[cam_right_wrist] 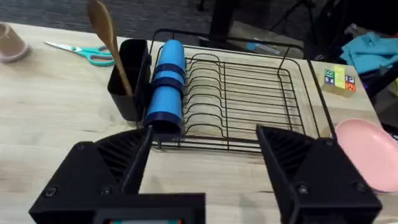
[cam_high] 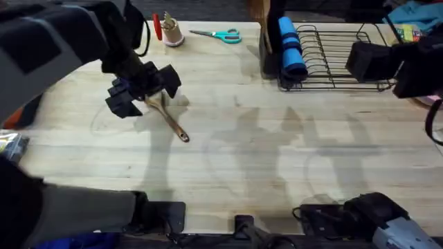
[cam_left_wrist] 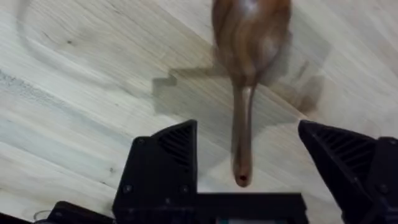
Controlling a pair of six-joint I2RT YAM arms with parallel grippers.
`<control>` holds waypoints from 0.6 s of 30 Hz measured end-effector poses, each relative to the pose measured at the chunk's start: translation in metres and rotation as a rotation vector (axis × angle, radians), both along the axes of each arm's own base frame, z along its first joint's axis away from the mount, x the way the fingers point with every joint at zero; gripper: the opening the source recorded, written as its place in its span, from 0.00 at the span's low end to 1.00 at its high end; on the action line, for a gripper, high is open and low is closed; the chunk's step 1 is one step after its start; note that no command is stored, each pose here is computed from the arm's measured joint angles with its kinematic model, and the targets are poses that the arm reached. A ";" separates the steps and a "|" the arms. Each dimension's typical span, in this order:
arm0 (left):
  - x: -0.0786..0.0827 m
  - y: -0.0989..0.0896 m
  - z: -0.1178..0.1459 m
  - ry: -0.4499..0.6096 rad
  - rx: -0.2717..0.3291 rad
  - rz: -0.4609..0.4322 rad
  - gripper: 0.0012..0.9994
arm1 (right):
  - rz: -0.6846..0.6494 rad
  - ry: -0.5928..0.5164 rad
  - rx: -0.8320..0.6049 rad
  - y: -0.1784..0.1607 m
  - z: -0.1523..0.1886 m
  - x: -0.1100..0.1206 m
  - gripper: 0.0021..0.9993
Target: Pick up the spoon on the table one by one and put them onto the rack
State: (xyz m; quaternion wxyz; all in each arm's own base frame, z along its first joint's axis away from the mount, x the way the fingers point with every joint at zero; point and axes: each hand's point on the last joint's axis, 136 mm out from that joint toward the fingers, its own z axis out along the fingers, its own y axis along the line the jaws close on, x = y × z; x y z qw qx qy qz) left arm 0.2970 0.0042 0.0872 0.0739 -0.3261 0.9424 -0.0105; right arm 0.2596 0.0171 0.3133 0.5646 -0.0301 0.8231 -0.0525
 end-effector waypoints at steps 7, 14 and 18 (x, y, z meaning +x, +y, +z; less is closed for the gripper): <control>0.003 0.001 -0.034 0.091 0.005 0.013 0.99 | 0.000 0.000 0.000 0.000 0.000 0.000 1.00; 0.006 0.001 -0.052 0.142 0.004 0.019 0.99 | 0.000 0.000 0.000 0.000 0.000 0.000 1.00; 0.007 0.001 -0.053 0.148 0.001 0.019 1.00 | 0.000 0.000 0.000 0.000 0.000 0.000 1.00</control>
